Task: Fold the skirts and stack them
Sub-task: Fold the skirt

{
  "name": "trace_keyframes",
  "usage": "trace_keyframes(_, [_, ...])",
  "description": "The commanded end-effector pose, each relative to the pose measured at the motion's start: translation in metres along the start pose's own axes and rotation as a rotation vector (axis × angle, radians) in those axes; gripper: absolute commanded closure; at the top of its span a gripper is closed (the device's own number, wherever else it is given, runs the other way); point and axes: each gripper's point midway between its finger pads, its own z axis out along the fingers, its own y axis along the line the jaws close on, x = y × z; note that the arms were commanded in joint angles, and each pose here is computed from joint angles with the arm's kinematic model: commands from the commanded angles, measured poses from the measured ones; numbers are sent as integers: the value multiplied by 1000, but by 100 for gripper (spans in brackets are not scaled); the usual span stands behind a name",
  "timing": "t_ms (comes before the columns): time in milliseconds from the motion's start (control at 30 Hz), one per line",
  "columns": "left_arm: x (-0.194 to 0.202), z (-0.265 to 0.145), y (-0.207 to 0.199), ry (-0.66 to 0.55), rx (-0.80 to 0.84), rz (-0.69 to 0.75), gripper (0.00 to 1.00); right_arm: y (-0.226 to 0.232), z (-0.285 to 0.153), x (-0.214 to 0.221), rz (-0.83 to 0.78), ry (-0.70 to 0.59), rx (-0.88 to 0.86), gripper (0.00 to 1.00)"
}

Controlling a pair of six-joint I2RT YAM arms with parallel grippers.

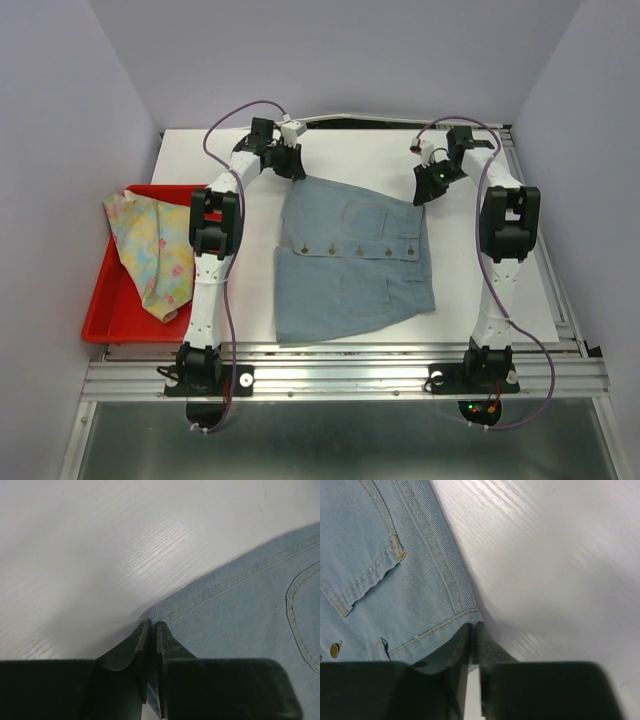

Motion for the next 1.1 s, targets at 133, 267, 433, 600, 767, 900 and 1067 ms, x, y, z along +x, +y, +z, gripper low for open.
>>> trace_keyframes(133, [-80, -57, -13, -179, -38, 148, 100, 7, -26, -41, -59, -103, 3, 99])
trace_keyframes(267, [-91, -76, -17, -172, -69, 225, 100, 9, -43, -61, -93, -151, 31, 99])
trace_keyframes(433, [-107, -110, -30, -215, -93, 305, 100, 15, -63, -74, -157, -191, 66, 99])
trace_keyframes(600, [-117, -151, -62, -255, -72, 394, 100, 28, -90, -79, -260, -202, 99, 99])
trace_keyframes(767, [-75, -172, -90, -170, -13, 451, 100, 46, -105, -55, -363, -153, 100, 99])
trace_keyframes(900, [-31, -192, -111, -100, 15, 485, 100, 69, -118, -32, -426, -126, 85, 99])
trace_keyframes(1067, [56, -191, -139, 37, 124, 505, 100, 88, -103, 17, -484, -37, 46, 99])
